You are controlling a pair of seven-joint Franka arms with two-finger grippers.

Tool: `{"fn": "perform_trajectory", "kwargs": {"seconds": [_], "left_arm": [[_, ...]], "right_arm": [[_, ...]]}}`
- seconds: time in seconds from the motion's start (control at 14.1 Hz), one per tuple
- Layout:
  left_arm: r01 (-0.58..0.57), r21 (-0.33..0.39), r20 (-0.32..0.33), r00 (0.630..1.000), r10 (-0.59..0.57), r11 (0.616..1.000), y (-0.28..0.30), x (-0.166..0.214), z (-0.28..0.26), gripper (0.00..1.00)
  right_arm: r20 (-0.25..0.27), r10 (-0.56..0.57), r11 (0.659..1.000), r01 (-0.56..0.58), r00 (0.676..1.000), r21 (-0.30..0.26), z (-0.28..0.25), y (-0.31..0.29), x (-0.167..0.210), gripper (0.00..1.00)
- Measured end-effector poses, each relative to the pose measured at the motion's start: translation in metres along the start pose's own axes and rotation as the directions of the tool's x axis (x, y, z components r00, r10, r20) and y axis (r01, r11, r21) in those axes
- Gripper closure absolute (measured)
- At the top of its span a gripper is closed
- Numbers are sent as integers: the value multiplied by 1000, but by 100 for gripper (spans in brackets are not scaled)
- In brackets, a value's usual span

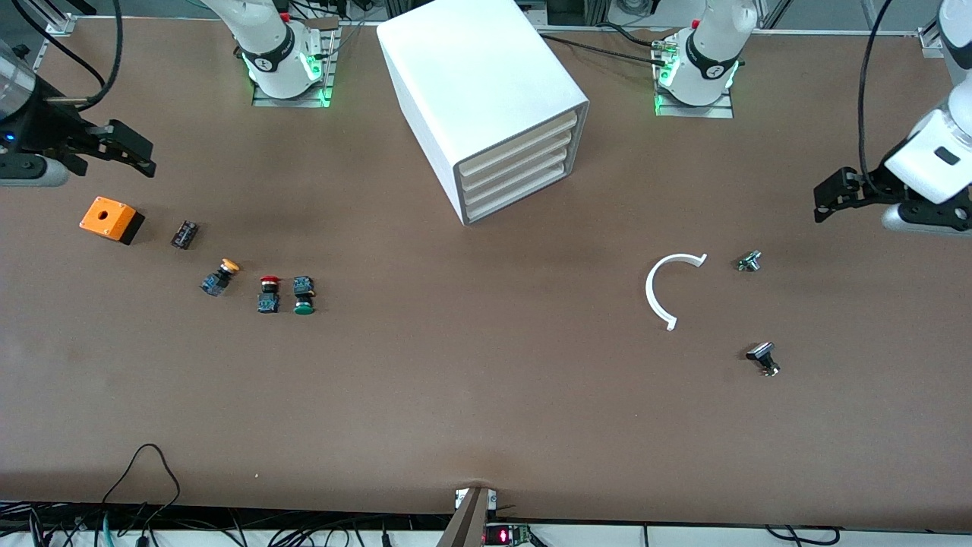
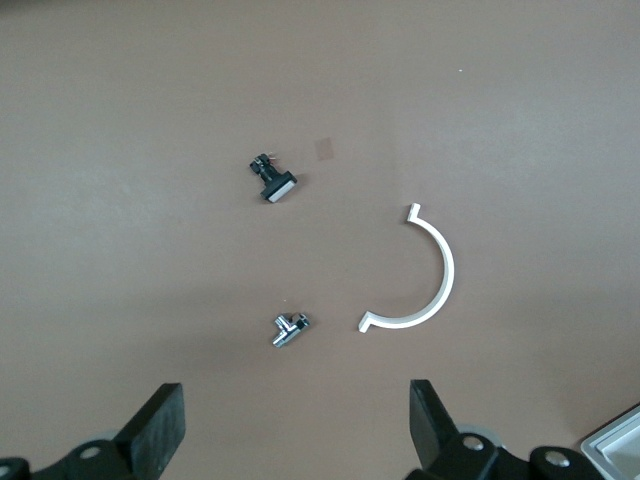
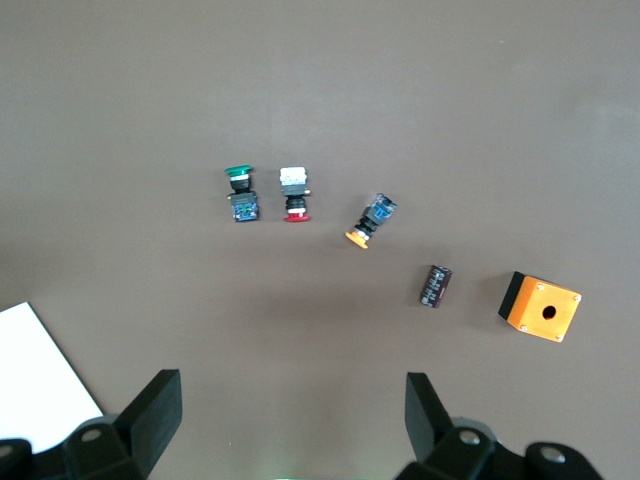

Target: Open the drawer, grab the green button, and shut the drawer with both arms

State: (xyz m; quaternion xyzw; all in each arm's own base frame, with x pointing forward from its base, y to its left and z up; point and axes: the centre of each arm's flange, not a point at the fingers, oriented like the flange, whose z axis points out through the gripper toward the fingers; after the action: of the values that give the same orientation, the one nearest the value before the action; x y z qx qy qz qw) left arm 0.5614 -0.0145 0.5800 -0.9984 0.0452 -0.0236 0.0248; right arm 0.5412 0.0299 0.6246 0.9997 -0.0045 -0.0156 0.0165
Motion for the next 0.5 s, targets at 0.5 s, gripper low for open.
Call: {"fn": "perform_trajectory", "kwargs": {"seconds": [0.5], "left_arm": [[0, 9, 41, 999, -1, 1000, 11, -11, -13, 1]], "right_arm": [[-2, -2, 1000, 2, 1000, 1, -2, 16, -1, 1]]}}
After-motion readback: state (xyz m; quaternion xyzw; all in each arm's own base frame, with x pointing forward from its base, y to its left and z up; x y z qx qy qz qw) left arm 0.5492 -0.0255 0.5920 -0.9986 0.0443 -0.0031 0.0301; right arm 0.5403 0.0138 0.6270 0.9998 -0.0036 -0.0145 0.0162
